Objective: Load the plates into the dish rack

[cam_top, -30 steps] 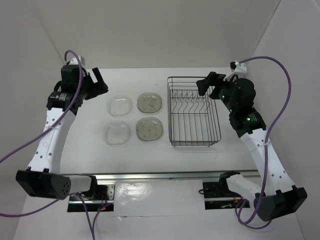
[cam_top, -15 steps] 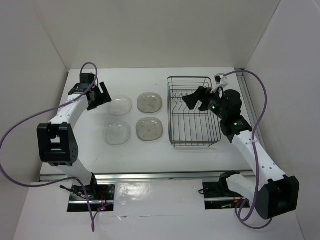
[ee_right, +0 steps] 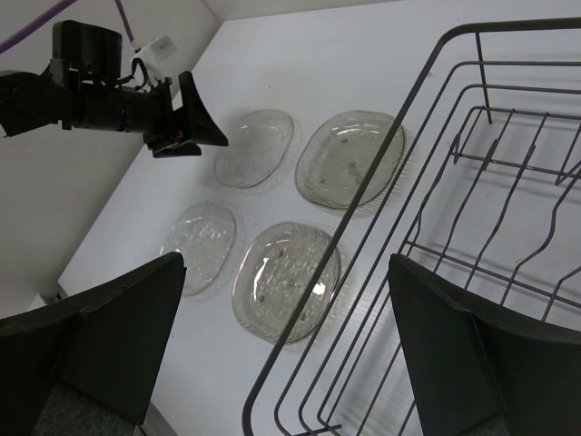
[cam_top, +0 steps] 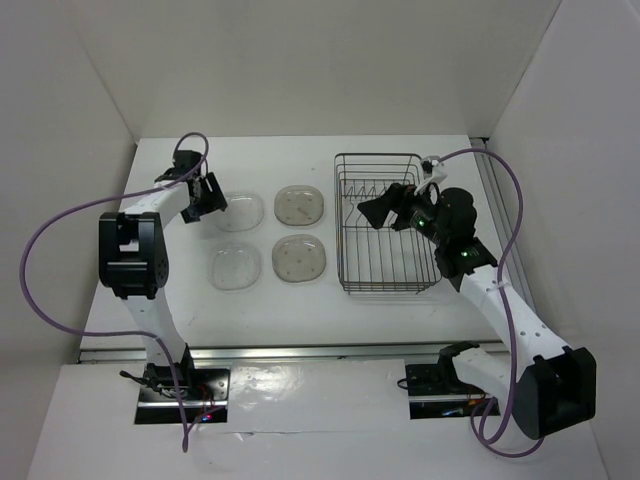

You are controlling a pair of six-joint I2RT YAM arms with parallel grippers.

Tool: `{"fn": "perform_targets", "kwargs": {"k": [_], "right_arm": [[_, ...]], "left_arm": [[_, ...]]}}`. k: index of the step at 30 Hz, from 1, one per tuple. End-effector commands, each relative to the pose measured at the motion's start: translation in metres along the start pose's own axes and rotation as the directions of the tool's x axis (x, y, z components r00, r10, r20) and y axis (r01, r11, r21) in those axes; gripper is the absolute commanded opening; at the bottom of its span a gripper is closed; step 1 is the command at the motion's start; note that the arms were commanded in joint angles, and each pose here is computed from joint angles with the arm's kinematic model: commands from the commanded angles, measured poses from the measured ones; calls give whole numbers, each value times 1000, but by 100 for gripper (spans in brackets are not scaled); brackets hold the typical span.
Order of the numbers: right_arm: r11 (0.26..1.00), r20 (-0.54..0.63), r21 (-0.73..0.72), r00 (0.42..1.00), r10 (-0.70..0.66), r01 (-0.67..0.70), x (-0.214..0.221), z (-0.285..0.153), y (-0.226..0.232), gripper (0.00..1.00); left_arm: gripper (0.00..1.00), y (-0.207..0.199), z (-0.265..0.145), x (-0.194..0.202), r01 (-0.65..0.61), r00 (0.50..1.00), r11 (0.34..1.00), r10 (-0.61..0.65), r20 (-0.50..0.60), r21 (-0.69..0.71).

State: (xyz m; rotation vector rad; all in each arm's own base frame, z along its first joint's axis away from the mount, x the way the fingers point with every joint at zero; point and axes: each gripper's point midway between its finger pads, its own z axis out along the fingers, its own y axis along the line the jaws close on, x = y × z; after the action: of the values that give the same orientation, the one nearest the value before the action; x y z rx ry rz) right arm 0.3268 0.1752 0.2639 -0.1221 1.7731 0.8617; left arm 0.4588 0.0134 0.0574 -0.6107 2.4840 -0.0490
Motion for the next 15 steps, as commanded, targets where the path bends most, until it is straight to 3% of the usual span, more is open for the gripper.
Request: {"fn": "perform_targets", "kwargs": {"k": [1, 4, 10, 13, 14, 15], "right_arm": [[998, 88, -52, 996, -30, 35, -21, -2, 19, 100], [998, 96, -55, 995, -24, 30, -20, -3, 21, 100], [998, 88, -53, 996, -22, 27, -16, 0, 23, 100], [998, 96, -57, 995, -25, 30, -18, 0, 24, 100], [998, 101, -47, 995, -24, 29, -19, 1, 22, 100], [998, 101, -47, 995, -24, 29, -19, 1, 22, 100]], "left_arm": [[82, 2, 10, -2, -5, 1000, 1000, 5, 16, -25], [79, 9, 22, 11, -10, 1000, 999, 9, -18, -52], [50, 3, 33, 20, -41, 999, 998, 39, -37, -56], [50, 8, 38, 25, -68, 997, 992, 63, -48, -106], [46, 8, 38, 25, -68, 997, 992, 63, -48, -106], [34, 13, 40, 30, -73, 996, 989, 65, -63, -128]]}}
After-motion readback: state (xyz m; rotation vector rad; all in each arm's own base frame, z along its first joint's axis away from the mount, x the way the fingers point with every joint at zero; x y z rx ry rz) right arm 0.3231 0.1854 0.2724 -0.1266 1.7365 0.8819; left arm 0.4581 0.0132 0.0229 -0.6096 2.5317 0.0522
